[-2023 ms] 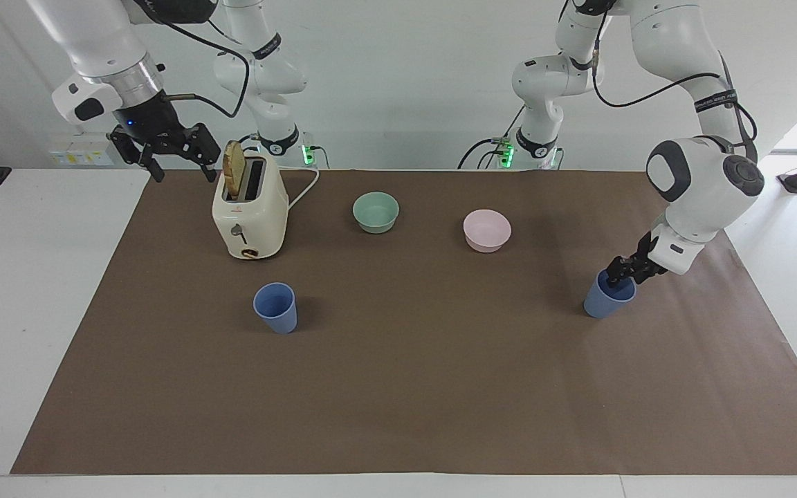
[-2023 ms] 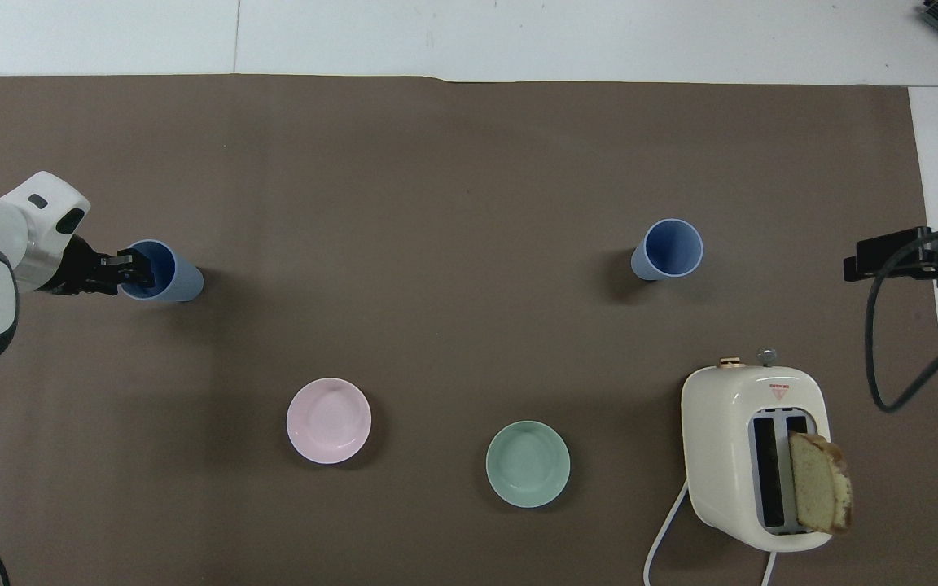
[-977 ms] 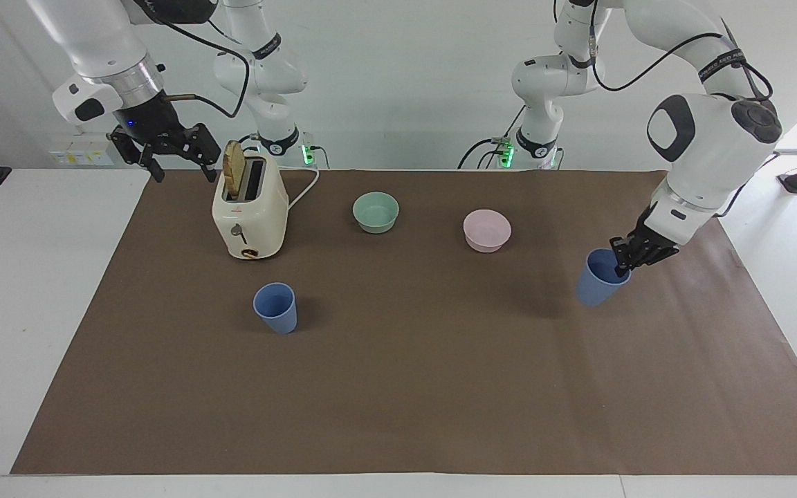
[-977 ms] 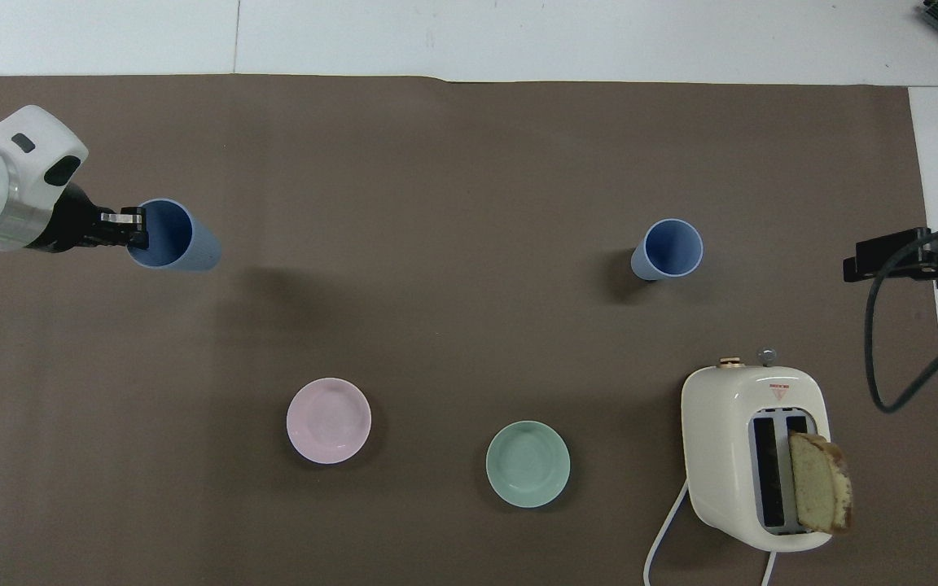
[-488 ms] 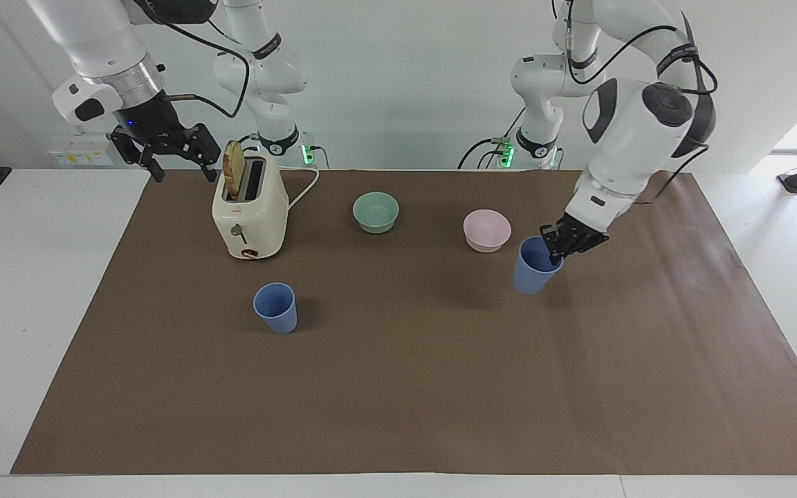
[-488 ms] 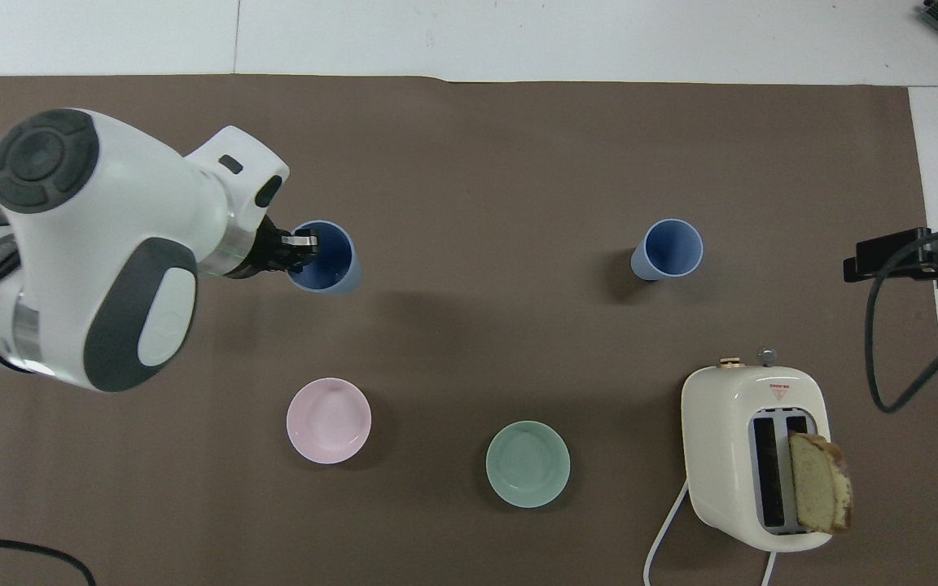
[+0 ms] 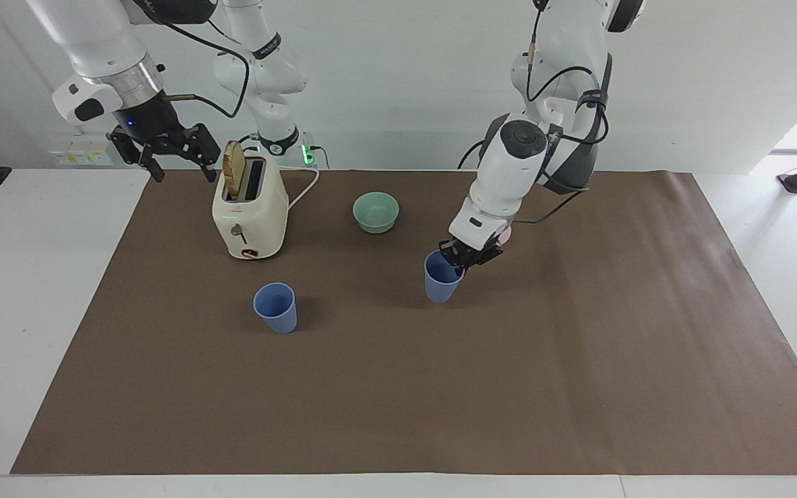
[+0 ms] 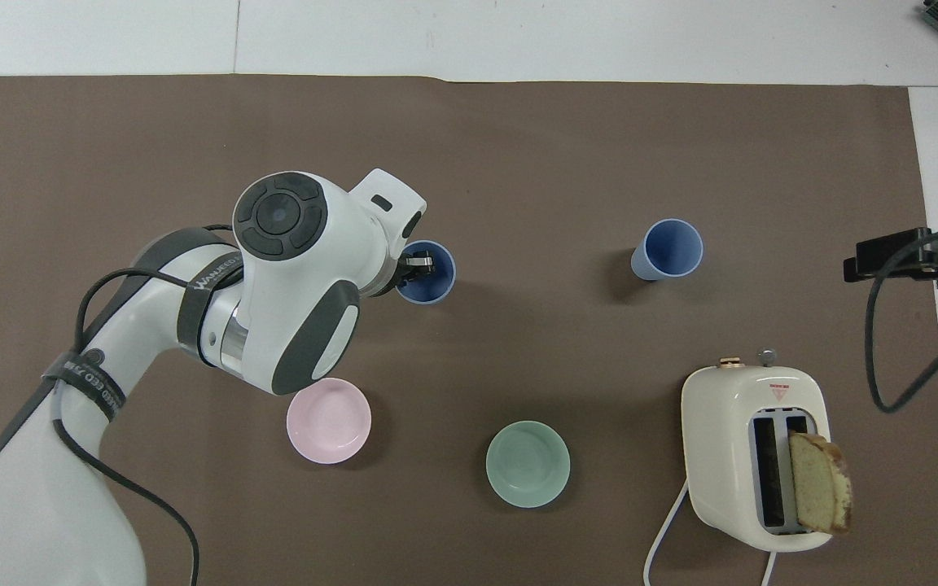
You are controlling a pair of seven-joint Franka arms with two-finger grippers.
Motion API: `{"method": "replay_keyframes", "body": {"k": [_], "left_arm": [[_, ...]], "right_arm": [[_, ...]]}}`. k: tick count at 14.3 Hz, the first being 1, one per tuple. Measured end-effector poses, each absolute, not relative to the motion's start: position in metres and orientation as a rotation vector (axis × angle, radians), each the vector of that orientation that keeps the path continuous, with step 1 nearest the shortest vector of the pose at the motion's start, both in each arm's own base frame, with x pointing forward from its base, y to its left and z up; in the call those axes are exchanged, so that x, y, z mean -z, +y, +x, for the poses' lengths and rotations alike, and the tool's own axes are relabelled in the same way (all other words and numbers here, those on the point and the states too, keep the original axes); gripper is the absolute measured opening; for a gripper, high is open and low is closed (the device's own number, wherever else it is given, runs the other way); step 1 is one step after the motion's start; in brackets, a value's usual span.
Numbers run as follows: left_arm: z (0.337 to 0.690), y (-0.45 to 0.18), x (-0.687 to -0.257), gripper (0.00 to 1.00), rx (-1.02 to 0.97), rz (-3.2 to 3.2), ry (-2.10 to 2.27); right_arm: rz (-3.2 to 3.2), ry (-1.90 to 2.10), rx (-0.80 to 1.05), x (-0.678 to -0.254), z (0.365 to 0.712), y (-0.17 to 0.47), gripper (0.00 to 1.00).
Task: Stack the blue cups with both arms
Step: 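Carry the blue cup with the left gripper toward the table center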
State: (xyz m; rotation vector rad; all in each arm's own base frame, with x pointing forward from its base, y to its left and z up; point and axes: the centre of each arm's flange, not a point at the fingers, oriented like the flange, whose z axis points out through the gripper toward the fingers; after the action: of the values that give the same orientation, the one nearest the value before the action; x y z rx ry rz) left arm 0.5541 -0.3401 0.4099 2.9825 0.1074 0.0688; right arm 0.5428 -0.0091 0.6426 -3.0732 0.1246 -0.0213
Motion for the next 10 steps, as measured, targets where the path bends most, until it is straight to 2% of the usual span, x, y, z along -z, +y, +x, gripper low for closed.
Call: {"method": "replay_keyframes", "body": {"k": [10], "left_arm": [[0.559,-0.352,-0.374,0.04,-0.08,2.998,0.077]], "right_arm": [[-3.073,0.125,0.021,-0.643,0.543,-0.009,1.0]]}}
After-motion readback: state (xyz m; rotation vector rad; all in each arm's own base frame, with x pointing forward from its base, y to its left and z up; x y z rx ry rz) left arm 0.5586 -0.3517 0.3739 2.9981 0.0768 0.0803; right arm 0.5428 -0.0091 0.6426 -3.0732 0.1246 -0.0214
